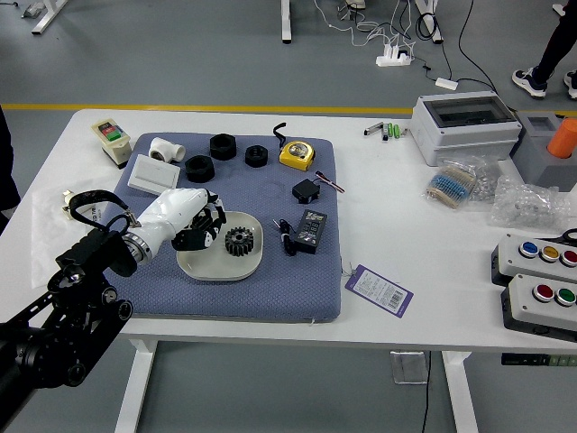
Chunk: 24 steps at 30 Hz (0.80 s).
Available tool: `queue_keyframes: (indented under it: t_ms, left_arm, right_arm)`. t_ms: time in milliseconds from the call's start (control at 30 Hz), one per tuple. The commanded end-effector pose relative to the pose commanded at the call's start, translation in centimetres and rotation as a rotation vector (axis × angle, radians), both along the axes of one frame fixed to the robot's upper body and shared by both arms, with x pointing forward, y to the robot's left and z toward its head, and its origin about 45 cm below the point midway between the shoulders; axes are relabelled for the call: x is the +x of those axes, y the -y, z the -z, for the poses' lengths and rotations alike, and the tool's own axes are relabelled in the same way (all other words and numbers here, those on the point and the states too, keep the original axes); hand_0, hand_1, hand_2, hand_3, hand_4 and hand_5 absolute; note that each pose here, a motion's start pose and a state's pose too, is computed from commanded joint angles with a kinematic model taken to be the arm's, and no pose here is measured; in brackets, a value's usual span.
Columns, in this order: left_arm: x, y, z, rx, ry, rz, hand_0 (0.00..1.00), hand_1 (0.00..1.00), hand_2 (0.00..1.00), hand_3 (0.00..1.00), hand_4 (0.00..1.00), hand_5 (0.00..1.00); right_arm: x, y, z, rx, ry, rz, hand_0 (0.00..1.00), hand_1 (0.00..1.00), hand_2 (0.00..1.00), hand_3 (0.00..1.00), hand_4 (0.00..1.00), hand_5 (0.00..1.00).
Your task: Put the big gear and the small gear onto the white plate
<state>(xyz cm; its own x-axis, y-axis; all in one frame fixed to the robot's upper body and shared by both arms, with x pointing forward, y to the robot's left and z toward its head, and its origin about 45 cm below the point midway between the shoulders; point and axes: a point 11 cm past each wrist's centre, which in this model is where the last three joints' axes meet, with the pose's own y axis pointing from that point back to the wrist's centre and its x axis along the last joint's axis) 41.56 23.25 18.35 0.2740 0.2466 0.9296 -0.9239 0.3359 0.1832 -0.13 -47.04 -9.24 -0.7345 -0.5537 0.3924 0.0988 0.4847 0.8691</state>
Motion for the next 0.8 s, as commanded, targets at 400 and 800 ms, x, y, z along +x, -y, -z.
queue_keyframes:
  t_ms: [400, 800]
  left_arm:
    - [-0.75, -0.8, 0.4, 0.018, -0.121, -0.027, 0.448, 0.542, 0.657, 0.750, 0.994, 0.576]
    - [-0.67, -0.1, -2.8, -0.090, 0.012, -0.012, 0.478, 0.567, 0.682, 0.778, 0.998, 0.657]
  right_arm:
    - [-0.7, -0.2, 0.1, 0.004, -0.014, -0.003, 0.688, 0.711, 0.747, 0.564, 0.791, 0.643]
    - [-0.9, -0.2, 0.1, 0.005, -0.019, -0.008, 0.688, 0.712, 0.746, 0.564, 0.792, 0.641]
